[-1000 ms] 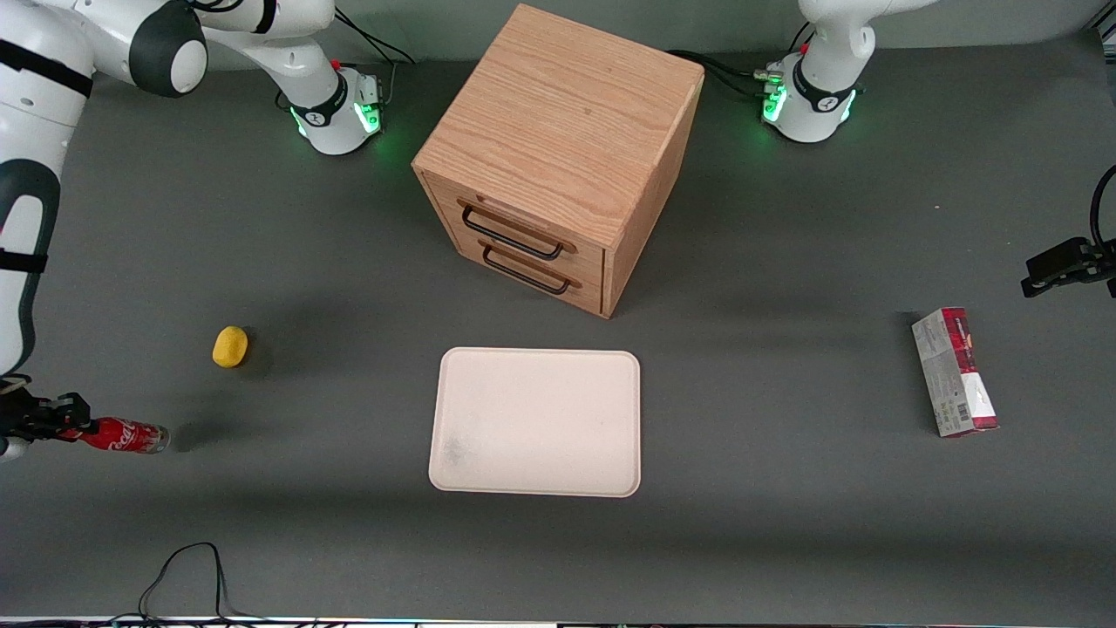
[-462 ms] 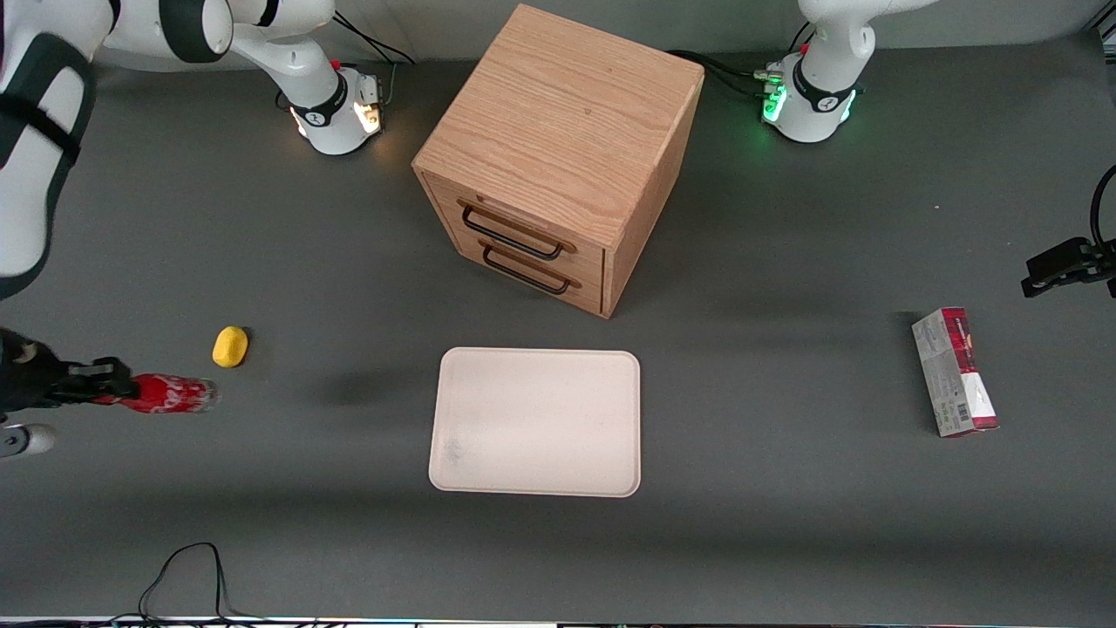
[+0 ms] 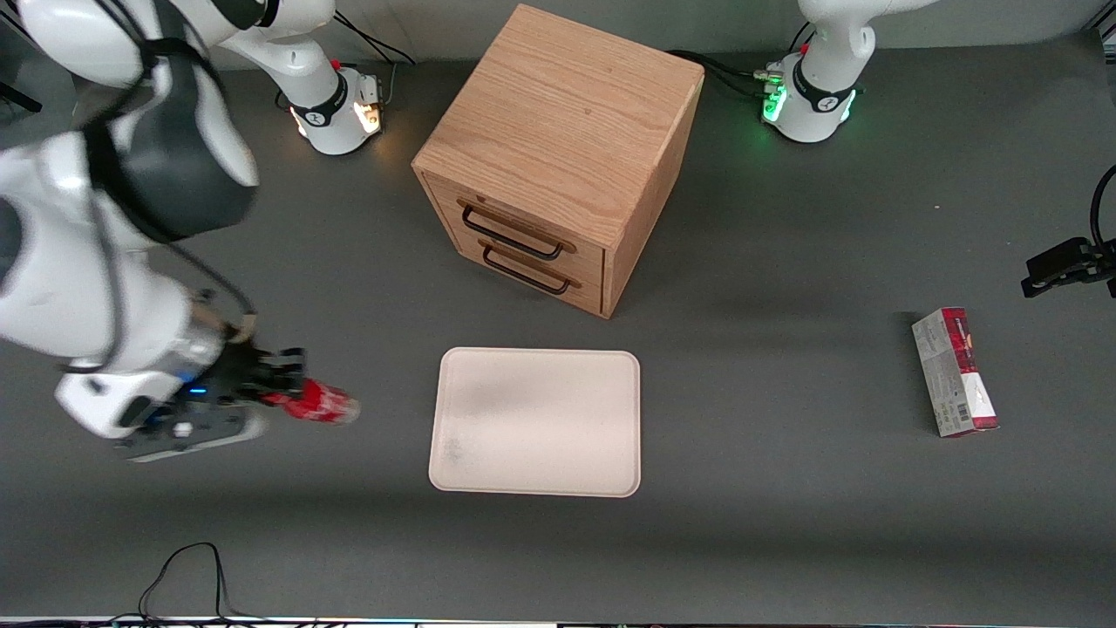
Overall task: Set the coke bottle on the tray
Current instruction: 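Lift the bottle and carry it with the right gripper to the white tray, then stand the bottle upright on the tray and open the right gripper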
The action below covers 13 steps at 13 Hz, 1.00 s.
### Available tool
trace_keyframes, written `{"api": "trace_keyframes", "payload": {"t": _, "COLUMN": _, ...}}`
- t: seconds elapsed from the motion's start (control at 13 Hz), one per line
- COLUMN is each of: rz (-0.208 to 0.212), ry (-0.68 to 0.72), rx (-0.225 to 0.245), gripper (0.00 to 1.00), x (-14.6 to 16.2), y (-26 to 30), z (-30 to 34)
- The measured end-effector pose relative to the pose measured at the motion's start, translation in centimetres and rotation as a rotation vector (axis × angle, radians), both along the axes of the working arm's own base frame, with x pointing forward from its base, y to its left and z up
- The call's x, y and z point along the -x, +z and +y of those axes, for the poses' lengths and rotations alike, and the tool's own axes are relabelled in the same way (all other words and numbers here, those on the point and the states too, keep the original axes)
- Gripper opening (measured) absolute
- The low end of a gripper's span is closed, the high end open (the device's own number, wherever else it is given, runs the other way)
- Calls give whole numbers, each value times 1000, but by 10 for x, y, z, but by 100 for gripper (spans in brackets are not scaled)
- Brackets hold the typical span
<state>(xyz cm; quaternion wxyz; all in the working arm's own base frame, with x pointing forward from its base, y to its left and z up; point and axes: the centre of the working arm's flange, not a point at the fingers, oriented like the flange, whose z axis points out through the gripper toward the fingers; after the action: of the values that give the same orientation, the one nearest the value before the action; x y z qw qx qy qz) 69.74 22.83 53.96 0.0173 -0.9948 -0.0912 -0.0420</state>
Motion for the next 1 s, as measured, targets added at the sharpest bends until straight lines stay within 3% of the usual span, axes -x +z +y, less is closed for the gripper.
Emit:
{"api": "trace_keyframes", "payload": {"t": 0.08, "rz": -12, "ry": -2, "rx": -15, "gripper": 32, "x": -5, "y": -25, "z": 23}}
{"api": "trace_keyframes", "payload": {"t": 0.31, "rz": -52, "ry": 6, "rx": 7, "gripper": 32, "x": -23, "y": -120, "z": 67}}
{"api": "trace_keyframes", "payload": {"t": 0.54, "rz": -49, "ry": 21, "rx": -8, "gripper": 32, "x": -32, "y": -196, "z": 80}}
{"api": "trace_keyframes", "payload": {"t": 0.69, "rz": -36, "ry": 16, "rx": -10, "gripper": 32, "x": -33, "y": -214, "z": 80}}
{"api": "trace_keyframes", "payload": {"t": 0.85, "rz": -52, "ry": -7, "rx": -22, "gripper": 37, "x": -35, "y": -213, "z": 80}}
{"api": "trace_keyframes", "payload": {"t": 1.0, "rz": -67, "ry": -33, "rx": -33, "gripper": 56, "x": -37, "y": -209, "z": 79}}
